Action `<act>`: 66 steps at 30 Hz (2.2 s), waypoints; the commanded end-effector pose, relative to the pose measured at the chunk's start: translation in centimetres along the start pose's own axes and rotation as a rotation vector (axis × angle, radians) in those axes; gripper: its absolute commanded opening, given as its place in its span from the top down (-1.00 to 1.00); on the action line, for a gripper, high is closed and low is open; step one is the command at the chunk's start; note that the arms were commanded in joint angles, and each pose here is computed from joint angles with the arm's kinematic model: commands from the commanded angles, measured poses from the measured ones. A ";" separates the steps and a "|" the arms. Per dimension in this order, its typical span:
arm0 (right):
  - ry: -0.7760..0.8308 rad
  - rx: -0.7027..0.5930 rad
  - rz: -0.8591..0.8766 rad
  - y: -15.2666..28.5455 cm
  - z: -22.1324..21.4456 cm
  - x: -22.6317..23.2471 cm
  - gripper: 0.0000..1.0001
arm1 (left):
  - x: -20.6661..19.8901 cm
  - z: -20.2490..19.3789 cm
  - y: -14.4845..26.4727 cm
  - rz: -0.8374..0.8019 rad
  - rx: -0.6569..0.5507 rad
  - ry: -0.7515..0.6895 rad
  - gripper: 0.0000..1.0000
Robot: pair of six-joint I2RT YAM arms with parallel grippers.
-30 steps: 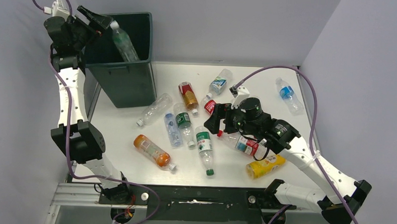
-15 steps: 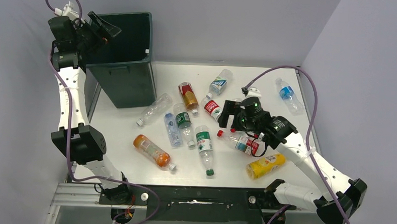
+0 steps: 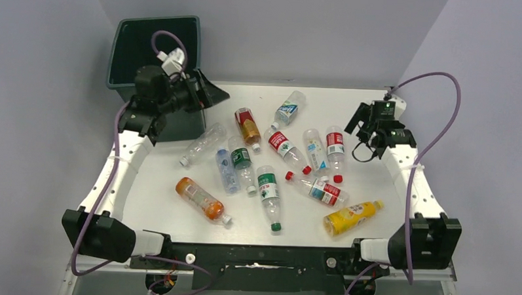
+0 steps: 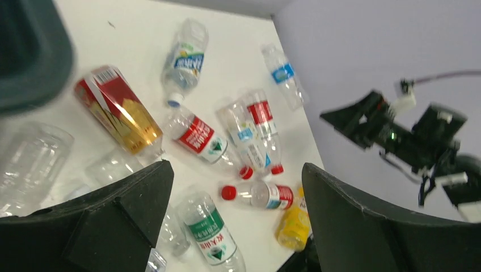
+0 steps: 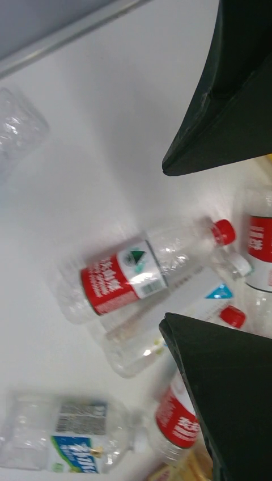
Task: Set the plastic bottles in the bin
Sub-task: Place the plastic bottle in the trash bin, then pick up the plastic bottle at the center of the board.
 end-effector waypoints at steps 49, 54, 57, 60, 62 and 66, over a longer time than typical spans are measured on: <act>0.451 0.232 -0.161 -23.4 6.4 -9.7 -0.96 | 1.4 -9.1 -3.3 0.029 0.300 -0.155 -0.70; 0.472 0.271 -0.178 -24.2 5.0 -9.0 -0.87 | 1.4 -9.5 -3.3 0.050 0.300 -0.170 -0.70; 0.440 0.297 -0.172 -24.6 4.2 -8.7 -0.55 | 1.5 -9.6 -3.2 0.056 0.300 -0.170 -0.70; 0.397 0.302 -0.163 -24.3 4.0 -8.2 -0.23 | 1.4 -9.7 -3.2 0.051 0.306 -0.164 -0.70; 0.379 0.287 -0.154 -23.8 4.2 -7.6 -0.20 | 1.3 -9.7 -3.2 0.046 0.313 -0.158 -0.70; 0.377 0.242 -0.119 -21.9 4.9 -5.1 -0.11 | 1.3 -9.8 -3.4 0.049 0.322 -0.148 -0.70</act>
Point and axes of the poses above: each gripper's point midway between its finger pads, its own y axis back along the fingers, its own x axis along the line the jaws close on, z = x × y, the point moved 7 cm from there along y, back along the fingers, and after that the axes turned 1 degree about -y, right-handed, at the moved point
